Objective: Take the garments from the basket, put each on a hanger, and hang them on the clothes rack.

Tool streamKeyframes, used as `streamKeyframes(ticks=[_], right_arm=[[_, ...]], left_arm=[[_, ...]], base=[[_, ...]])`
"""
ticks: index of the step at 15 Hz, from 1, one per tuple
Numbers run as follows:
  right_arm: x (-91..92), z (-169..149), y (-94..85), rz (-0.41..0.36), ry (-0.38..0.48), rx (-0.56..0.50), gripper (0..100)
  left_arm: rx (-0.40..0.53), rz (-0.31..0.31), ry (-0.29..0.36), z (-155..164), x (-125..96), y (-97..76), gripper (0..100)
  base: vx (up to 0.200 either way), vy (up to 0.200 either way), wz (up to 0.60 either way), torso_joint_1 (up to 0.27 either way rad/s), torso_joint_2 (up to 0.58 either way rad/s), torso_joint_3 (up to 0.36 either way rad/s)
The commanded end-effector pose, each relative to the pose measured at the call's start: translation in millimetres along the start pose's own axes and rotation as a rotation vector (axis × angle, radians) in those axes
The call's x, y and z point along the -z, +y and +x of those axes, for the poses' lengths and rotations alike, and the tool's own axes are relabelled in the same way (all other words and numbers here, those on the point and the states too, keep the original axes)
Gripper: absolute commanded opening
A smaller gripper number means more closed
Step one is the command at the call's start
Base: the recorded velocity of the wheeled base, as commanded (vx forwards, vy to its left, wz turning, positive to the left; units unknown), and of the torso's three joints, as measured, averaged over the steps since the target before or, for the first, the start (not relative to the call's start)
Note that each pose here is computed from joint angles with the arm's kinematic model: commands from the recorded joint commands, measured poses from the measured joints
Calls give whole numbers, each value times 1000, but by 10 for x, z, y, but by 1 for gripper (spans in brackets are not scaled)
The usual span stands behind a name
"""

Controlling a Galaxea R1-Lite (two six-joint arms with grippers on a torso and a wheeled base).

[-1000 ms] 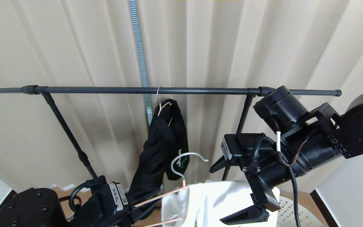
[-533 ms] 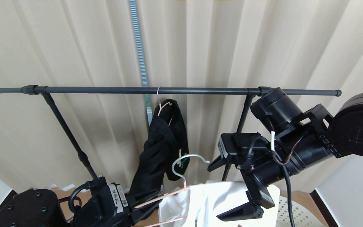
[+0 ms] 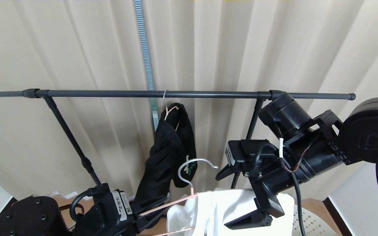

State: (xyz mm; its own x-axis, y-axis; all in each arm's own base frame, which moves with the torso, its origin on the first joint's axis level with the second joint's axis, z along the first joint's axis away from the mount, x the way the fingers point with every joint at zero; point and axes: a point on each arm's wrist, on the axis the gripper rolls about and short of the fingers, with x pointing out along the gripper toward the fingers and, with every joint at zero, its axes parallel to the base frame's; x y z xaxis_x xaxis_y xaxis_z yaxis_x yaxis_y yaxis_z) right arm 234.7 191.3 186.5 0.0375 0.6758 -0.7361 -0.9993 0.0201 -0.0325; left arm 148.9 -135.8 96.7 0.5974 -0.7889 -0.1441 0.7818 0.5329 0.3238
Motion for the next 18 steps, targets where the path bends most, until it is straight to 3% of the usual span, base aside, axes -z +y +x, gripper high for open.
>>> streamKeyframes(ticks=[1,15,16,18], right_arm=[[1,-5,6,0,-1,-1,0],[8,-84,80,-2,-8,6,0],[6,-95,88,-4,-10,8,0],[-5,-134,110,-3,-17,15,0]], left_arm=[[-1,1,-2,0,-2,1,0],[-12,-13,-6,10,-8,23,0],[-12,-13,-6,10,-8,23,100],[-16,-23,-16,2,-28,29,100]], base=[[0,0,0,0,0,0],[0,0,0,0,0,0],[0,0,0,0,0,0],[0,0,0,0,0,0]])
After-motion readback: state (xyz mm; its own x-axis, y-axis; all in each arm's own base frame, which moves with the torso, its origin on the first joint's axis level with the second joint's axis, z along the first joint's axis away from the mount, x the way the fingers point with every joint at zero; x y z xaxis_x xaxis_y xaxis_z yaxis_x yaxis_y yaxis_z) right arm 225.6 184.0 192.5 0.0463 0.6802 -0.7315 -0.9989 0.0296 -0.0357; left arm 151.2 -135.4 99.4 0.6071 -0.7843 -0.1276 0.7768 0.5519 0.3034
